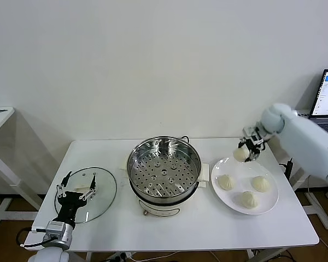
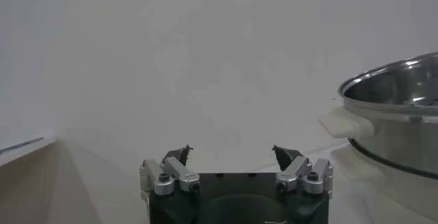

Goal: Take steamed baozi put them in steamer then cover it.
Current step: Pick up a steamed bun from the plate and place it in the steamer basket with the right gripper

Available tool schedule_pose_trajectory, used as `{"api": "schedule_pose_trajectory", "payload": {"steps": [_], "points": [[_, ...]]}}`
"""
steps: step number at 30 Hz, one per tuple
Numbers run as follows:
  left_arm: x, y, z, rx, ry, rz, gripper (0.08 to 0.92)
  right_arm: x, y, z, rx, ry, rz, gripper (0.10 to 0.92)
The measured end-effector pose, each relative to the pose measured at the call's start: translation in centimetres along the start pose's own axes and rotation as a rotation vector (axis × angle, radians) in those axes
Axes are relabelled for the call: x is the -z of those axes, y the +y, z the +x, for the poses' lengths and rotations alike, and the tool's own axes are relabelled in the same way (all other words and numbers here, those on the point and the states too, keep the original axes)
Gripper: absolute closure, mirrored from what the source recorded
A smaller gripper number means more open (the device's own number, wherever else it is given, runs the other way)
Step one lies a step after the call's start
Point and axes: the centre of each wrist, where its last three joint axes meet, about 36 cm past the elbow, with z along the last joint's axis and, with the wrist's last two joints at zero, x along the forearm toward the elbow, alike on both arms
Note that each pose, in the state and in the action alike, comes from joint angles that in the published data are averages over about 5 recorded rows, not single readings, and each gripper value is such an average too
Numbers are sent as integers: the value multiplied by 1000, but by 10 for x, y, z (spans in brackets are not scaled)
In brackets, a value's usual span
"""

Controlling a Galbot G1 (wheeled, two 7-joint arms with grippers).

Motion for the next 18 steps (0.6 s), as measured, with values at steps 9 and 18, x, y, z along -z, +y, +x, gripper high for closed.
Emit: {"api": "schedule_pose_trajectory", "payload": {"steps": [9,18], "points": [[-1,5,1,8,7,-9,177,80,-51,81,-43,-30,452,335],[-5,10,2,16,21,-14,177,170,-91,97,-35,-67,812,335]]}}
